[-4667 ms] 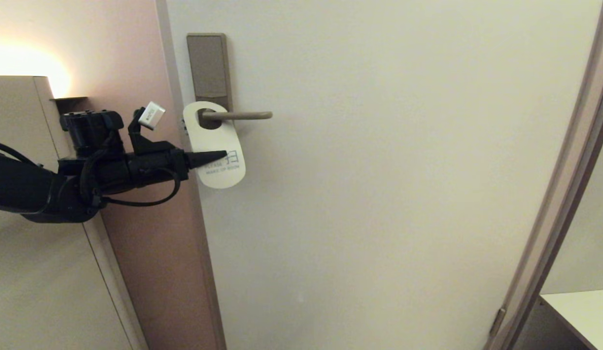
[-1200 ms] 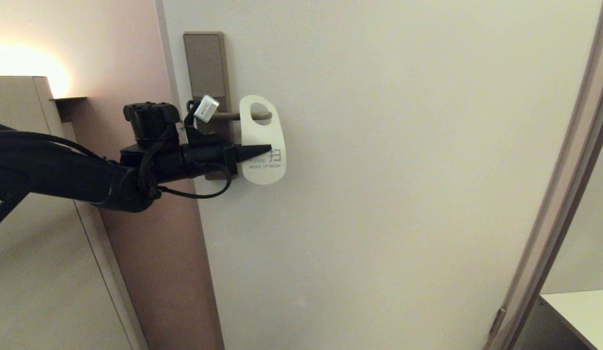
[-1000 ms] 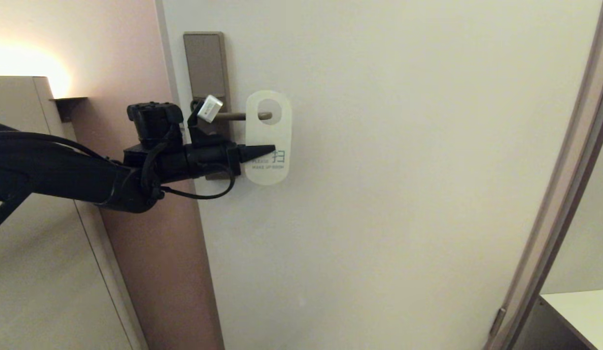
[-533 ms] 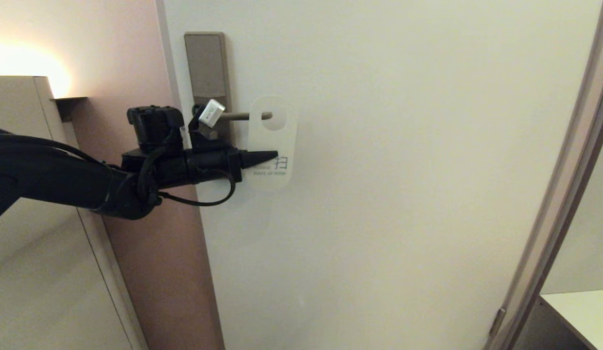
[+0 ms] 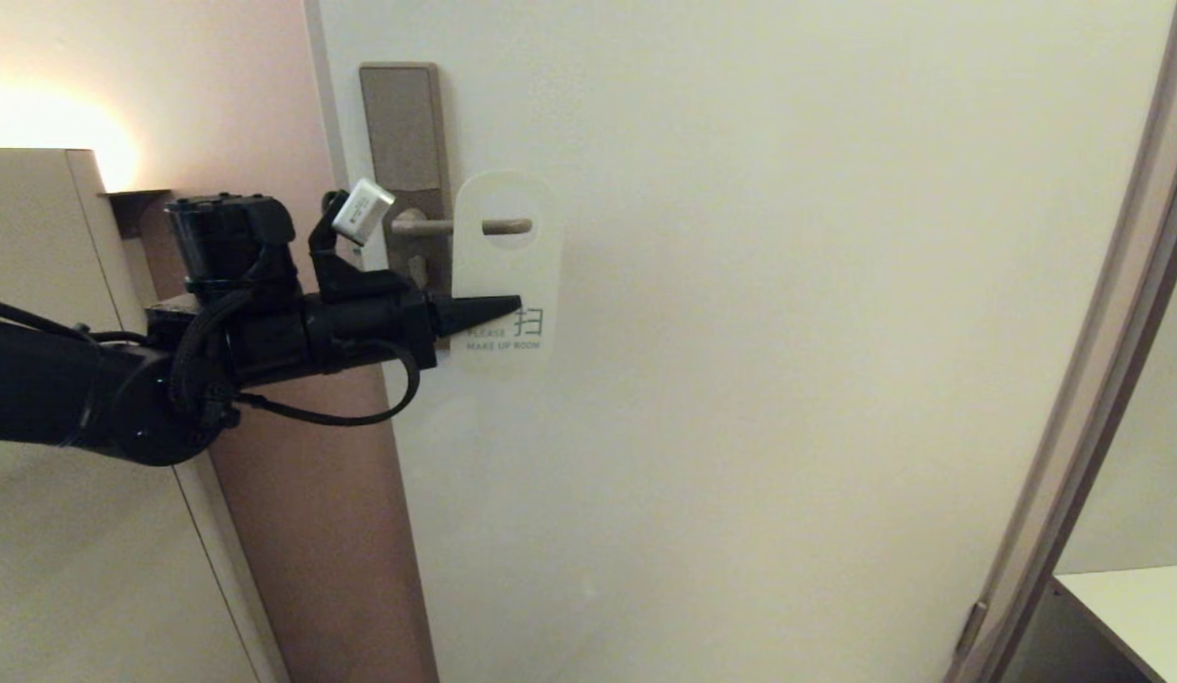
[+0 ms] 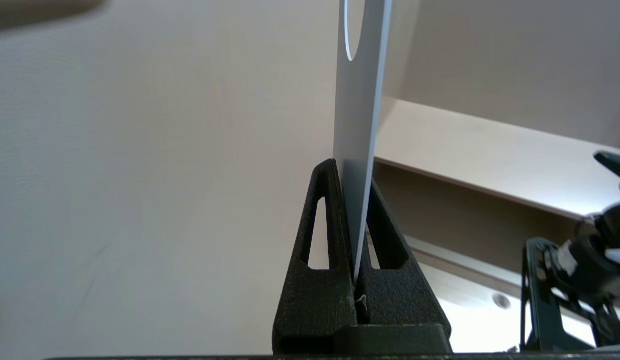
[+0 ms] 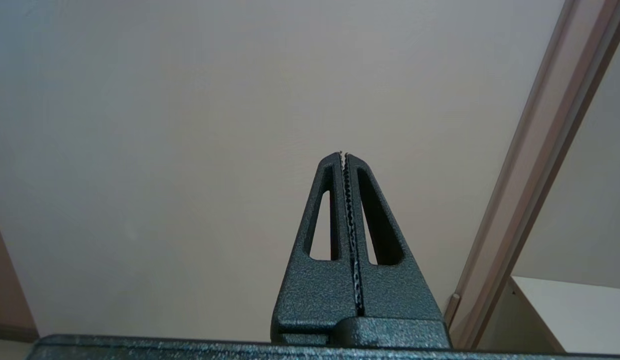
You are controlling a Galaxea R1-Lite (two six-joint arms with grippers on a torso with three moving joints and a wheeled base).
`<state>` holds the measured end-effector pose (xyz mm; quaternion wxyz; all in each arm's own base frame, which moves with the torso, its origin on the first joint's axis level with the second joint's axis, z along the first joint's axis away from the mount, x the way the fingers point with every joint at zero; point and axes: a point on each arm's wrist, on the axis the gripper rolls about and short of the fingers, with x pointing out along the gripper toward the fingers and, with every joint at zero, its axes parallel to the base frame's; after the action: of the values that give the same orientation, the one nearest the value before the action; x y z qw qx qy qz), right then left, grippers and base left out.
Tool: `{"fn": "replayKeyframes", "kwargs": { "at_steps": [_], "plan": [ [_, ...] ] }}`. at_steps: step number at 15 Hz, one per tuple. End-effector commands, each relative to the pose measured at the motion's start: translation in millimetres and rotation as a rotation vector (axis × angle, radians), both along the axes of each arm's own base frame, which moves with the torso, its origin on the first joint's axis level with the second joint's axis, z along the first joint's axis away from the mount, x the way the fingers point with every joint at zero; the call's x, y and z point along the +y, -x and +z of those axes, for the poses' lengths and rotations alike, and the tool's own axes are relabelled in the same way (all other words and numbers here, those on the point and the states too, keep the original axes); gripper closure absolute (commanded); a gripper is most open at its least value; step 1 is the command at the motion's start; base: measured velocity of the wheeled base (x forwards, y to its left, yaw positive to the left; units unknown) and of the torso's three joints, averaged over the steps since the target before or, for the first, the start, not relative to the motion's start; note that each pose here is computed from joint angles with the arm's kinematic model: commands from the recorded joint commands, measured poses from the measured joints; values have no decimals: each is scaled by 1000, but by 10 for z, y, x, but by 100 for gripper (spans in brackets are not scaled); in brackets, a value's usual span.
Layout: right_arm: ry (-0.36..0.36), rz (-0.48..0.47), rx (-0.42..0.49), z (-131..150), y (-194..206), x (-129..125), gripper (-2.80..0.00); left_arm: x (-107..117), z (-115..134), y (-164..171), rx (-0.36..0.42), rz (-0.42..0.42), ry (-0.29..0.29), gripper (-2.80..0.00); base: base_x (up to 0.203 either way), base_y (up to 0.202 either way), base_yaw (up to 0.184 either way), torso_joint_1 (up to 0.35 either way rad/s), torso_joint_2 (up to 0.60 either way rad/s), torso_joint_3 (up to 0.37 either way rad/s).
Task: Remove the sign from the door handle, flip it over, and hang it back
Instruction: Hand it to the other hand
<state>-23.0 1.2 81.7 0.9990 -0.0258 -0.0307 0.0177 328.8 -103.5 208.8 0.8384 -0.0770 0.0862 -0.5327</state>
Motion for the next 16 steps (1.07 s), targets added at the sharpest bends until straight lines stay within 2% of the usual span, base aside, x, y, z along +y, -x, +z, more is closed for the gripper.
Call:
{"fn": "replayKeyframes", "kwargs": {
  "at_steps": [1, 5, 11, 13, 16],
  "plan": [
    [1, 2, -1, 1, 0, 0, 0, 56, 185, 209, -47, 14, 13, 0, 0, 0, 0, 0, 0, 0],
    [1, 2, 0, 1, 0, 0, 0, 168, 377, 531, -96, 68, 26, 0, 0, 0, 0, 0, 0, 0],
    [1, 2, 0, 1, -1, 0, 0, 317, 495, 1030, -137, 167, 34, 0, 0, 0, 0, 0, 0, 0],
    [1, 1, 1, 1, -1, 0, 0, 360, 502, 1168, -122, 183, 28, 0, 0, 0, 0, 0, 0, 0],
    [1, 1, 0, 1, -1, 0, 0, 404, 507, 1167, -106, 181, 35, 0, 0, 0, 0, 0, 0, 0]
  ]
}}
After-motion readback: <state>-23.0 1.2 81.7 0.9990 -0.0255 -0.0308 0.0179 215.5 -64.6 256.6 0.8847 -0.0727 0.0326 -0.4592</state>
